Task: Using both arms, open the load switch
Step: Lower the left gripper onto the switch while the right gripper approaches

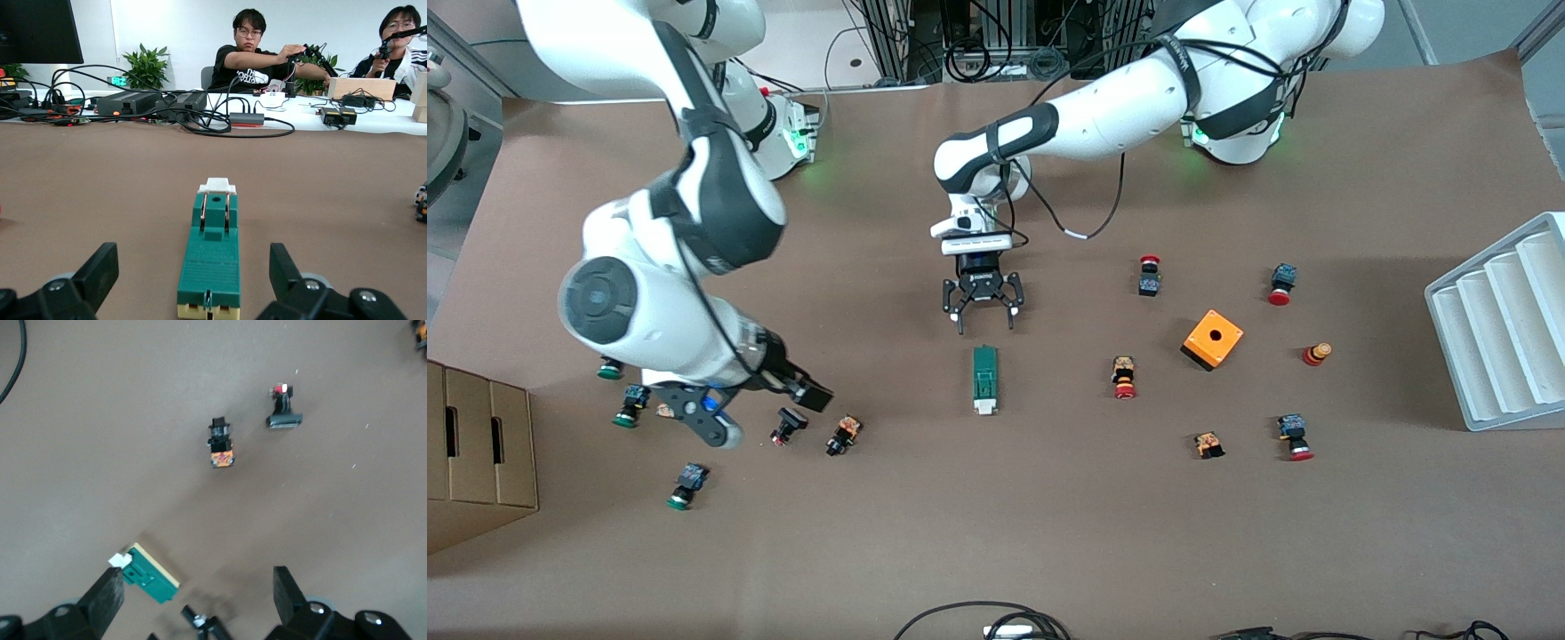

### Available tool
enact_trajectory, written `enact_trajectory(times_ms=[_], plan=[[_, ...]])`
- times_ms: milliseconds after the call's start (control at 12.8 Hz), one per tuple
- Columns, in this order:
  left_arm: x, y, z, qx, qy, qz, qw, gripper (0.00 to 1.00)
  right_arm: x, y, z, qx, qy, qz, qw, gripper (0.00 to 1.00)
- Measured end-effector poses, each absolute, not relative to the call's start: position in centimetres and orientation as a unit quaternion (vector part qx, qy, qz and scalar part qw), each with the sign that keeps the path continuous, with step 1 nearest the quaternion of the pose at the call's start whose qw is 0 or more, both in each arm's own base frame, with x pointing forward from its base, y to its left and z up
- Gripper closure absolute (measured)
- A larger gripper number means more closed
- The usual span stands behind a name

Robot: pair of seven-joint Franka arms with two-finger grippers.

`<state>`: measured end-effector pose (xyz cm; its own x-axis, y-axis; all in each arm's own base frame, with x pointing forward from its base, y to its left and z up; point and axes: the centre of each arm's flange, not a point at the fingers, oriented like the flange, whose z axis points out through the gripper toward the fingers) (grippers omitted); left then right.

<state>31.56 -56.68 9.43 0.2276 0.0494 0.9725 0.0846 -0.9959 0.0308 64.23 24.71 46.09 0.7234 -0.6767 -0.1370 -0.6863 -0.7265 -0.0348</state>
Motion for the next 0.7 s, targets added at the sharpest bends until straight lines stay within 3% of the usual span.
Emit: enact_trajectory(times_ms=[703], plan=[[32.2,-57.5,5.8,-0.778,-0.039,-0.627,0.006,0.00,64.5,34.1,37.4,-0.845,0.526,0.093,0.030,0.01]])
